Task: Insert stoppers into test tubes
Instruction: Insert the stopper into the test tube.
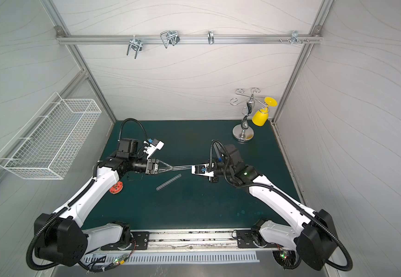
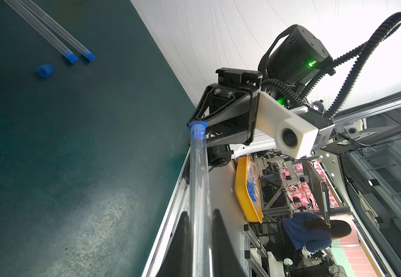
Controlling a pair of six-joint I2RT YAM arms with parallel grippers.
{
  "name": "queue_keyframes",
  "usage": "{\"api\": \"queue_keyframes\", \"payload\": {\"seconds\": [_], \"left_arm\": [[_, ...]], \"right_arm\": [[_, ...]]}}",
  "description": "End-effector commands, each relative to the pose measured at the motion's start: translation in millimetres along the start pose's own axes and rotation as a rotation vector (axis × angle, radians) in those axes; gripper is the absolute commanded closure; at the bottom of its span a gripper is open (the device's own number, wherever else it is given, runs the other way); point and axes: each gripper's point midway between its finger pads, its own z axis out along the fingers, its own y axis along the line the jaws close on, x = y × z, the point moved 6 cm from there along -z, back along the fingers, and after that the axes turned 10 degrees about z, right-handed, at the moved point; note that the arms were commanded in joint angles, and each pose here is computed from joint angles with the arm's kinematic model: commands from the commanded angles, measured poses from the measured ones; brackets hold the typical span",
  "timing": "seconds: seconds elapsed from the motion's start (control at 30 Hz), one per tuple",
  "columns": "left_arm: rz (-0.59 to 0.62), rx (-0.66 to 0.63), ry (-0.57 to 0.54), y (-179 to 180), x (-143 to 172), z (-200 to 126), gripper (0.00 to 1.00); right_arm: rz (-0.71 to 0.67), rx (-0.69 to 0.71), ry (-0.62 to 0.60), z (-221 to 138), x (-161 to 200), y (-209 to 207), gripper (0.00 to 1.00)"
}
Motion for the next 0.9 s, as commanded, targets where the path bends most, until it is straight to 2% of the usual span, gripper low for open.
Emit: {"api": "queue_keyframes", "payload": {"seconds": [0.0,0.43,0.6,0.7,0.87], "left_arm": [[0.101,0.174,0.030,-31,-6,13,1.00],[0.087,0.110,-0.002,-20,-10,5,1.00],[0.086,0.095,-0.005,-18,-10,4,1.00],[0.087,0.078,-0.006,-16,-10,3,1.00],[0.099,0.035,0.006,-12,-6,3,1.00]], "right_arm": [[-0.101,-0.056,-0.226,-7,-41,7,0.73],[0.087,0.063,-0.002,-31,5,21,0.71],[0.116,0.110,0.060,-44,15,31,0.70],[0.125,0.132,0.076,-50,16,33,0.69],[0.075,0.169,0.035,-53,-6,27,0.57]]}}
